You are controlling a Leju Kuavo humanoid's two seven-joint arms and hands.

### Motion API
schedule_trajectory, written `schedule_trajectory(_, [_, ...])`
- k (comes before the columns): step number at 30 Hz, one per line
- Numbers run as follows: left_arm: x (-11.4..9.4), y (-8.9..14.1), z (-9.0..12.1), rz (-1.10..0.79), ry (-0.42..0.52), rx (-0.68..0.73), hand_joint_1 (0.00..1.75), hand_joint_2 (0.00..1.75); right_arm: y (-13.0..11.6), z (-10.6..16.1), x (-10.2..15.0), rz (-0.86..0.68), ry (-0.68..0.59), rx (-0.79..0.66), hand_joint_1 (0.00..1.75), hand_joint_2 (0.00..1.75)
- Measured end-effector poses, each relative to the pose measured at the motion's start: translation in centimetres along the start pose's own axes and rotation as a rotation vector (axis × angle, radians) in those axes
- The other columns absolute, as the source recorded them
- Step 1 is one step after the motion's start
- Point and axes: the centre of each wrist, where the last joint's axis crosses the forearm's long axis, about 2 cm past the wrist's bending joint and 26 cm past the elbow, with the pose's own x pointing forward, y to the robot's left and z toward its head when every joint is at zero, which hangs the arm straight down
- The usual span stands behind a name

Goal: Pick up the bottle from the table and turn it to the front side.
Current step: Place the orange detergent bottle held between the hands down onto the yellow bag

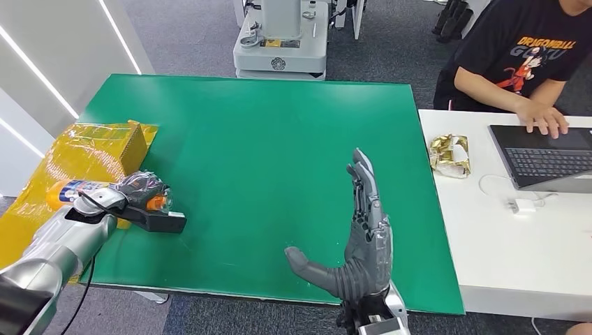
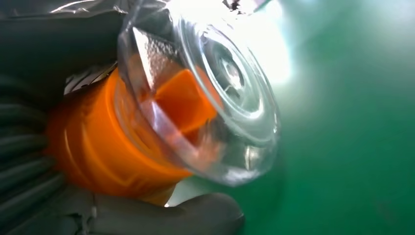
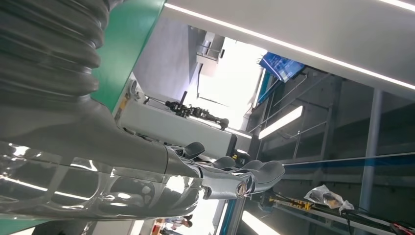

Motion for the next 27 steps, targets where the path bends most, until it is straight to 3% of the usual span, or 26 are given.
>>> schedule_trajectory(7, [0.3, -0.5, 0.0, 0.026, -0.015, 0.023, 1.75, 1.75, 0.0, 0.1, -0.1, -0.01, 0.007, 0.004, 0.0, 1.75])
schedule_trajectory(12, [1.7, -0.6, -0.8, 0.038, -0.049, 0.066, 1.75, 1.75, 0.2, 0.0, -0.2, -0.039, 0.007, 0.021, 0.0, 1.75])
schedule_trajectory(13, [2.2, -0.6, -1.0, 0.041, -0.056, 0.077, 1.64, 1.75, 0.2, -0.1, -0.2, -0.042, 0.007, 0.024, 0.0, 1.75])
schedule_trajectory(16, [3.4, -0.5, -1.7, 0.053, -0.068, 0.107, 0.33, 1.75, 0.3, -0.3, -0.1, -0.051, 0.007, 0.034, 0.0, 1.75])
schedule_trajectory(17, [3.9, -0.5, -1.9, 0.057, -0.069, 0.116, 0.0, 1.75, 0.4, -0.3, -0.1, -0.052, 0.007, 0.037, 0.0, 1.75])
schedule_trajectory(21, [5.3, -0.4, -2.6, 0.071, -0.069, 0.132, 0.0, 1.75, 0.5, -0.4, -0.1, -0.056, 0.012, 0.047, 0.0, 1.75])
schedule_trajectory(27, [5.6, -0.5, -2.7, 0.069, -0.063, 0.154, 0.0, 1.75, 0.6, -0.3, -0.3, -0.06, 0.018, 0.058, 0.0, 1.75])
